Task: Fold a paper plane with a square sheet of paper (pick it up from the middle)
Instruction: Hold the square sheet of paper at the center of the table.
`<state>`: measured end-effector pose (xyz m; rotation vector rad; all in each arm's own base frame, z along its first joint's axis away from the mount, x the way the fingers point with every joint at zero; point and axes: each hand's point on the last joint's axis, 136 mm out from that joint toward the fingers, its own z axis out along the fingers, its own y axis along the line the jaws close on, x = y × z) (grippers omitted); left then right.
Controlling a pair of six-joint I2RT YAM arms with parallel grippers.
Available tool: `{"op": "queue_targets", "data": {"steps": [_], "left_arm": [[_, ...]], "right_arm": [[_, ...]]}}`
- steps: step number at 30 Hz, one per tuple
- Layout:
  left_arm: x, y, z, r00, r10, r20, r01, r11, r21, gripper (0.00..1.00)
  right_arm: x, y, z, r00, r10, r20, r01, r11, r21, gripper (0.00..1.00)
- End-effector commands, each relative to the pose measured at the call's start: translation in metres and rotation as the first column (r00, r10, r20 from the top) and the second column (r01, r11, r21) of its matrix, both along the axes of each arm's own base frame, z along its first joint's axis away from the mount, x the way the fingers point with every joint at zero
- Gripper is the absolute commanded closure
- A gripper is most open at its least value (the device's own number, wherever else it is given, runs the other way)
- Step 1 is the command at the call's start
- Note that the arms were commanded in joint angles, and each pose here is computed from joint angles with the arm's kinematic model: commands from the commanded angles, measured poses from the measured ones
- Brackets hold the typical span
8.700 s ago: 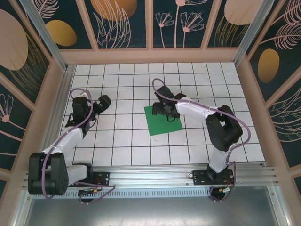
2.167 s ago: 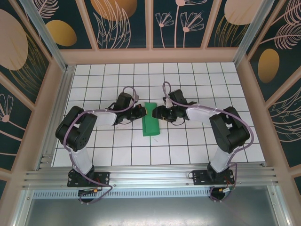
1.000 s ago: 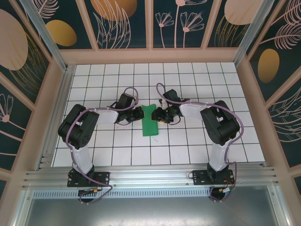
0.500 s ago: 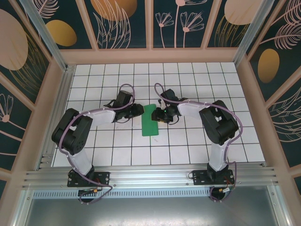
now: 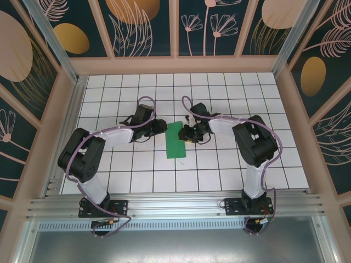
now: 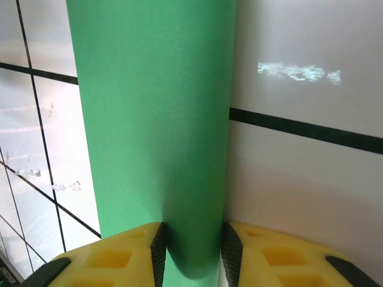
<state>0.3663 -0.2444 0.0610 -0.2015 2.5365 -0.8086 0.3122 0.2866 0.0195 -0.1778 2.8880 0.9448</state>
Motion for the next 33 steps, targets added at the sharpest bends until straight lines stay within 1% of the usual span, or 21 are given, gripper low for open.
{"op": "queue_targets", "data": {"steps": [1, 5, 8, 13, 26, 33], "left_arm": [[-0.005, 0.0, -0.008, 1.0, -0.018, -0.024, 0.019, 1.0, 0.009, 0.57], [-0.005, -0.002, -0.01, 0.999, -0.026, -0.032, 0.026, 1.0, 0.004, 0.57], [-0.006, -0.003, -0.012, 0.999, -0.03, -0.037, 0.03, 1.0, -0.001, 0.57], [-0.006, -0.003, -0.013, 0.999, -0.029, -0.04, 0.029, 1.0, 0.001, 0.56], [-0.007, -0.001, -0.013, 0.999, -0.02, -0.04, 0.02, 1.0, -0.002, 0.56], [-0.007, -0.001, -0.013, 0.999, -0.02, -0.038, 0.02, 1.0, 0.0, 0.56]], "right_arm": [[-0.016, -0.003, -0.035, 0.997, 0.053, -0.055, -0.055, 0.998, -0.038, 0.66], [-0.016, -0.003, -0.035, 0.996, 0.068, -0.057, -0.07, 0.997, -0.037, 0.67], [-0.015, -0.005, -0.037, 0.996, 0.07, -0.057, -0.073, 0.996, -0.057, 0.66], [-0.013, -0.01, -0.043, 0.997, 0.041, -0.068, -0.048, 0.994, -0.097, 0.64], [-0.013, -0.02, -0.057, 0.996, -0.009, -0.093, -0.007, 0.984, -0.181, 0.64], [-0.015, -0.02, -0.062, 0.995, -0.005, -0.097, -0.016, 0.978, -0.209, 0.64]]}}
